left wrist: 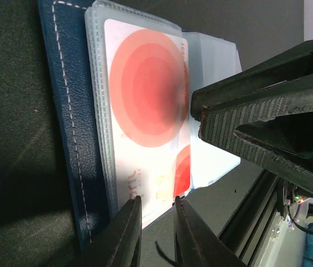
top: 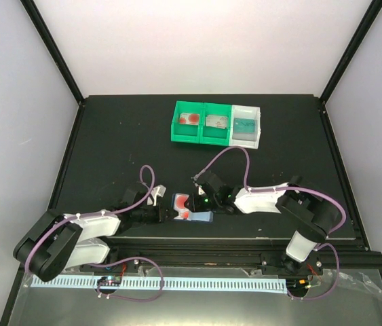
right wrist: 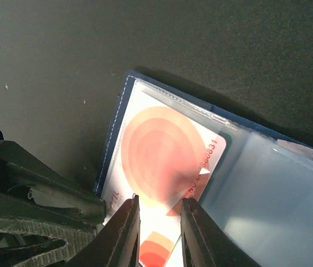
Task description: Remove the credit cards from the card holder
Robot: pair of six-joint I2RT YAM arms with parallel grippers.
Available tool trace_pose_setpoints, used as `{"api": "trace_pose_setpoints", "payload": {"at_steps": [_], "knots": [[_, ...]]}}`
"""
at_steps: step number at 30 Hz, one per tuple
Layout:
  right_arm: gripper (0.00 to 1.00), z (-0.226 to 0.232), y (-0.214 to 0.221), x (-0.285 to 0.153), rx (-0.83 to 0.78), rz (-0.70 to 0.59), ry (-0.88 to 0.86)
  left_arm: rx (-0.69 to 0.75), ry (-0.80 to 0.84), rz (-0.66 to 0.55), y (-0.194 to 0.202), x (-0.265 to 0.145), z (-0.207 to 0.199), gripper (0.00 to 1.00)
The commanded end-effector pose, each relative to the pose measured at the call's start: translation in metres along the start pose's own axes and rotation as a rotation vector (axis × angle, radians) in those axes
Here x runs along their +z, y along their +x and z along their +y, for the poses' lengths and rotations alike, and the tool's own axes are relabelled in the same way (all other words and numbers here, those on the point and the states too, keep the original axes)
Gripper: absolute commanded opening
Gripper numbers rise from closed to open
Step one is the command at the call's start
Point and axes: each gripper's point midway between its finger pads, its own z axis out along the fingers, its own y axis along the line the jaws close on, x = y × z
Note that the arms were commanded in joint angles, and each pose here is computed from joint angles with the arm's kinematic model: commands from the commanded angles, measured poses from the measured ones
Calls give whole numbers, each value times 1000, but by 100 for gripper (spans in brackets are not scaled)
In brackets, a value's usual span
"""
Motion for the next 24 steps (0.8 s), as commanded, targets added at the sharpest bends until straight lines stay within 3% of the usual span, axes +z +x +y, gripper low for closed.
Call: {"api": "trace_pose_setpoints", "payload": {"at_steps": [1,6,11,24], "knots": [[22,2,-1,3,31,-35,-29,27,38,-18,-9,-4,-15,21],[22,-3,-3,0,49,-62,-11,74,-21,-70,-26,-12,-20,22],[29,-8,-11,-7,55,-98,35,105,-48,-100,-37,-14,-22,22],[25,-5,-12,3,40,-84,18,109,-29,-28,-25,0,-13,12]]}}
